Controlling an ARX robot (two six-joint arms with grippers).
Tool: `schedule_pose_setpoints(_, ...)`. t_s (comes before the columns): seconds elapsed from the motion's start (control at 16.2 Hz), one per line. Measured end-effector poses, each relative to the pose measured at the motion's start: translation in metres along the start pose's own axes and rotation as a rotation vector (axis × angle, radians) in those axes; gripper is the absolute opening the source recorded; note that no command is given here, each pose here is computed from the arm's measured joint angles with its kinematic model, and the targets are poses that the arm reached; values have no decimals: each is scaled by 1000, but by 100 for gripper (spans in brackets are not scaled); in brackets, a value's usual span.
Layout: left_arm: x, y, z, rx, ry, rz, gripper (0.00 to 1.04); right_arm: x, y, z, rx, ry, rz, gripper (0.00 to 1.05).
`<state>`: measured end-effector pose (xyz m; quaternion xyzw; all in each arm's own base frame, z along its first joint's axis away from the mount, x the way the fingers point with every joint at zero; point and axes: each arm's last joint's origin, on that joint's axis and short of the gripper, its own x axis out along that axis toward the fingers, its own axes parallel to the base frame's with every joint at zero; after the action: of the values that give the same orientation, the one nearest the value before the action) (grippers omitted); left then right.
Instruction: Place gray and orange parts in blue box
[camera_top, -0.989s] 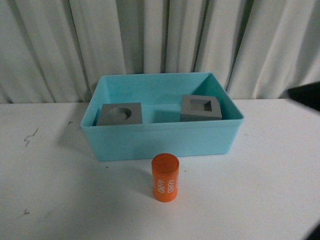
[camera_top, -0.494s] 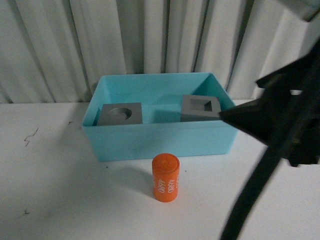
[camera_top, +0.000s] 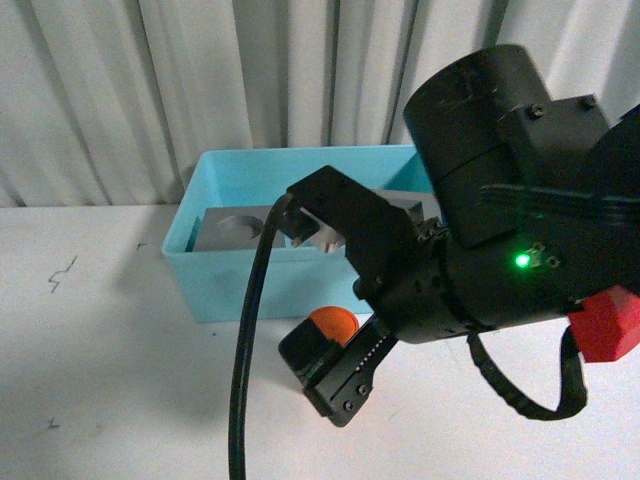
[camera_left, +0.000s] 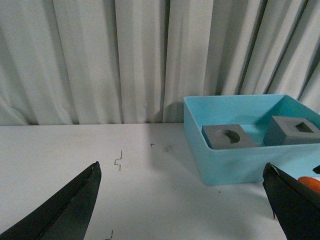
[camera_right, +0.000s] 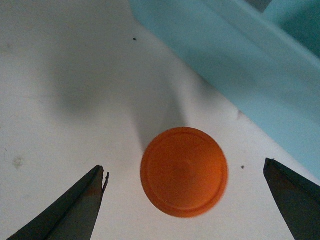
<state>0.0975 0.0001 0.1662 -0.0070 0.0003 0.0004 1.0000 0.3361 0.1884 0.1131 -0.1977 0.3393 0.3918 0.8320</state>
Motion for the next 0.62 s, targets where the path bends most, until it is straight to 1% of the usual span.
schedule_pose_setpoints(0.25,0,0,0,0,0,0,98,20,9,6,12,3,9,98)
schedule_pose_setpoints(0.37,0,0,0,0,0,0,98,25,8,5,24,9,3,98)
schedule_pose_setpoints(0.43,0,0,0,0,0,0,98,28,9,4,34,16,3,95)
schedule_pose_setpoints(0.49,0,0,0,0,0,0,98,29,10,3,37,21,2,90)
schedule_pose_setpoints(0.62,0,0,0,0,0,0,98,31,9,2,45,29,-4,74)
